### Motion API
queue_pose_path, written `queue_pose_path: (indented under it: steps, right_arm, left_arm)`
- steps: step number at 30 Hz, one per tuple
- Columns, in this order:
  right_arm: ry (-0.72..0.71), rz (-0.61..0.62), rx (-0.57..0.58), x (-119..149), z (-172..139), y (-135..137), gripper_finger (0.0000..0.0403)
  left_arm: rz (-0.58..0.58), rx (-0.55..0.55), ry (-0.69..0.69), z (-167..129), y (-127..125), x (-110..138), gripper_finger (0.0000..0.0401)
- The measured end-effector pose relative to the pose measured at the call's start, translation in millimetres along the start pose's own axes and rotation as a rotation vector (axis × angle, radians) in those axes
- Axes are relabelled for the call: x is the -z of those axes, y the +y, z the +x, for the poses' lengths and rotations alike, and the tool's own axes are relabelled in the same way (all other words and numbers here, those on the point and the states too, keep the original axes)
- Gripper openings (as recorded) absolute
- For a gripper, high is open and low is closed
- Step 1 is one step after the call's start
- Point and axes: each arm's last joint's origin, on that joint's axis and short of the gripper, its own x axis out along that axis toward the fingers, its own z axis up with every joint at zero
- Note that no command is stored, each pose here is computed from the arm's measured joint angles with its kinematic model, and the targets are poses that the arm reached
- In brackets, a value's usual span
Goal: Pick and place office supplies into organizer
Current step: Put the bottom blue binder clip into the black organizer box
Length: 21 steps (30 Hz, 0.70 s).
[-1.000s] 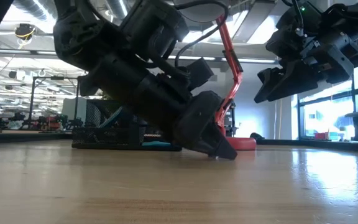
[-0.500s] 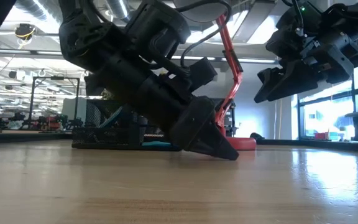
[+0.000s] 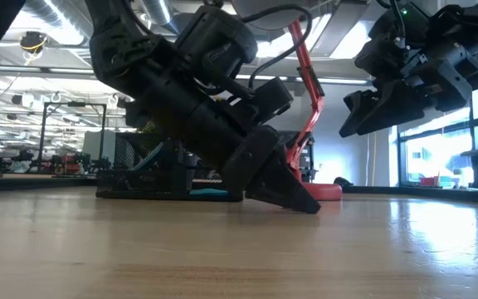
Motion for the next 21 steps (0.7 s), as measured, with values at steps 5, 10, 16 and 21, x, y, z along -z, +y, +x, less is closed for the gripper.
queue_pose_path:
  steps: [5, 10, 16, 21]
  right_arm:
    - [0.0, 0.0, 0.0, 0.0, 0.0, 0.1, 0.0195]
    - [0.0, 0.0, 0.0, 0.0, 0.0, 0.1, 0.0195]
    - [0.0, 0.0, 0.0, 0.0, 0.0, 0.0, 0.0195]
    - [0.0, 0.0, 0.0, 0.0, 0.0, 0.1, 0.0195]
  left_arm:
    - [-0.004, 0.001, 0.011, 0.0, 0.0, 0.9, 0.0103]
    - [-0.004, 0.001, 0.012, -0.1, 0.1, 1.2, 0.0089]
    - [-0.003, -0.002, 0.013, -0.3, 0.1, 1.4, 0.0069]
    - [0.002, -0.009, 0.01, -0.9, -2.3, 1.6, 0.006]
